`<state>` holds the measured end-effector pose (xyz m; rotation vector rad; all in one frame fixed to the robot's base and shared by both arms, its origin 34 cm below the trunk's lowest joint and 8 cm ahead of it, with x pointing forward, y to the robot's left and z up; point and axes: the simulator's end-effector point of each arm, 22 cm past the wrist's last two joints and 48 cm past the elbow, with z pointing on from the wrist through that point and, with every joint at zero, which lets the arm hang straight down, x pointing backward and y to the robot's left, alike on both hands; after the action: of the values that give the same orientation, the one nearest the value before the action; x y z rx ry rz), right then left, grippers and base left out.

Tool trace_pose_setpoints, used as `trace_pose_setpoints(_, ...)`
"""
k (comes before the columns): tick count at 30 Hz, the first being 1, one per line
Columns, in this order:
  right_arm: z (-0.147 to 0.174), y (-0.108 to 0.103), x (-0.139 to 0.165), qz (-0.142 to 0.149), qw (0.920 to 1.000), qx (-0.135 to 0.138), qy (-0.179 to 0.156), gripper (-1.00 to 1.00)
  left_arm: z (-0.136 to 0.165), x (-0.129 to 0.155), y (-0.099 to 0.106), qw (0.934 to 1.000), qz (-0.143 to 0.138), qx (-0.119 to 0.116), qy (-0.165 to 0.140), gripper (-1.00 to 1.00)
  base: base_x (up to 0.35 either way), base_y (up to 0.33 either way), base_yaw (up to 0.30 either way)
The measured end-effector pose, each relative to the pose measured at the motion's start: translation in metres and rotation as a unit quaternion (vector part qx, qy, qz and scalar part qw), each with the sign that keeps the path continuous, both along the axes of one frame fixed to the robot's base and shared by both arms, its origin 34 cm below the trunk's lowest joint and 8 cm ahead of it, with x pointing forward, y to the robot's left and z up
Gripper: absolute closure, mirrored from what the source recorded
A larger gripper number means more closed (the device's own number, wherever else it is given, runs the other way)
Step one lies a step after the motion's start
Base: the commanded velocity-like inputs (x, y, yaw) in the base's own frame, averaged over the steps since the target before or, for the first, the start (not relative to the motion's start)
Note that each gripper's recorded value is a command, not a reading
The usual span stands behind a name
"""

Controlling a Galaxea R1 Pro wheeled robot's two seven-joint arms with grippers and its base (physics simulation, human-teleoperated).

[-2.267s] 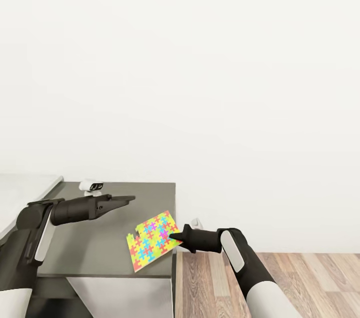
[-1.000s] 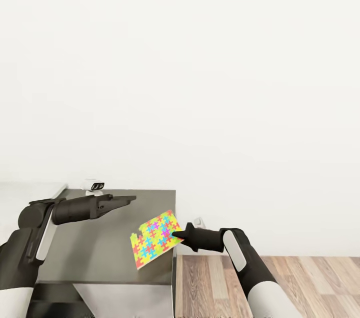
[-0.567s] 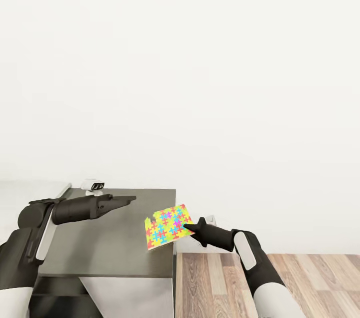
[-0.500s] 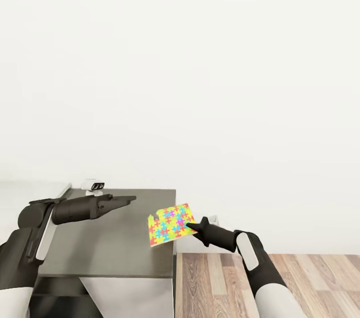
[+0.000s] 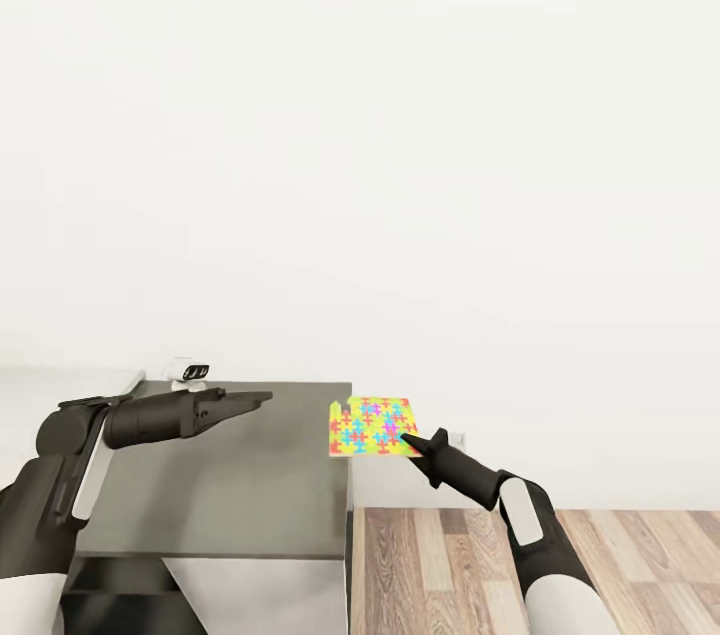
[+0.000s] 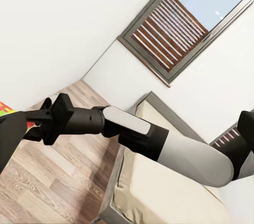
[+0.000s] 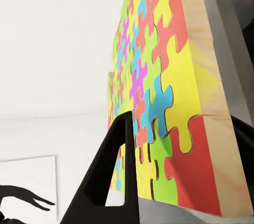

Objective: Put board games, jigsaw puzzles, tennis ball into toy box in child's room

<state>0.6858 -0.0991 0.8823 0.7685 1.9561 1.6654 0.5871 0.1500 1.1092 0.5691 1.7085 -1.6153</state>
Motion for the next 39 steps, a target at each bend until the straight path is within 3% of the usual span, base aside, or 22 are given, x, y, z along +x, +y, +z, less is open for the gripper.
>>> trace_pose_setpoints(15,0.016,-0.013,0.001,-0.026,0.9997,0.001,-0.003,1.0,0.016,-0.005,-0.006,0.9999,-0.009,0.006,0.003,-1.0,0.0,0.0,0.0)
trace_pose_setpoints(20,0.017,-0.037,0.011,-0.075,0.997,-0.017,-0.015,1.0,0.022,-0.006,-0.007,0.9999,-0.01,0.006,0.004,-1.0,0.0,0.0,0.0)
trace_pose_setpoints(24,0.018,-0.049,0.012,-0.081,0.9961,-0.032,-0.015,1.0,0.026,-0.007,-0.007,0.9999,-0.01,0.006,0.004,-1.0,0.0,0.0,0.0)
trace_pose_setpoints(29,0.019,-0.079,0.012,-0.086,0.9945,-0.057,-0.014,1.0,0.032,-0.007,-0.006,0.9999,-0.009,0.006,0.004,-1.0,0.0,0.0,0.0)
trace_pose_setpoints(39,0.029,-0.084,0.01,-0.089,0.9939,-0.063,-0.015,1.0,0.043,-0.01,-0.007,0.9999,-0.01,0.005,0.004,-1.0,0.0,0.0,0.0)
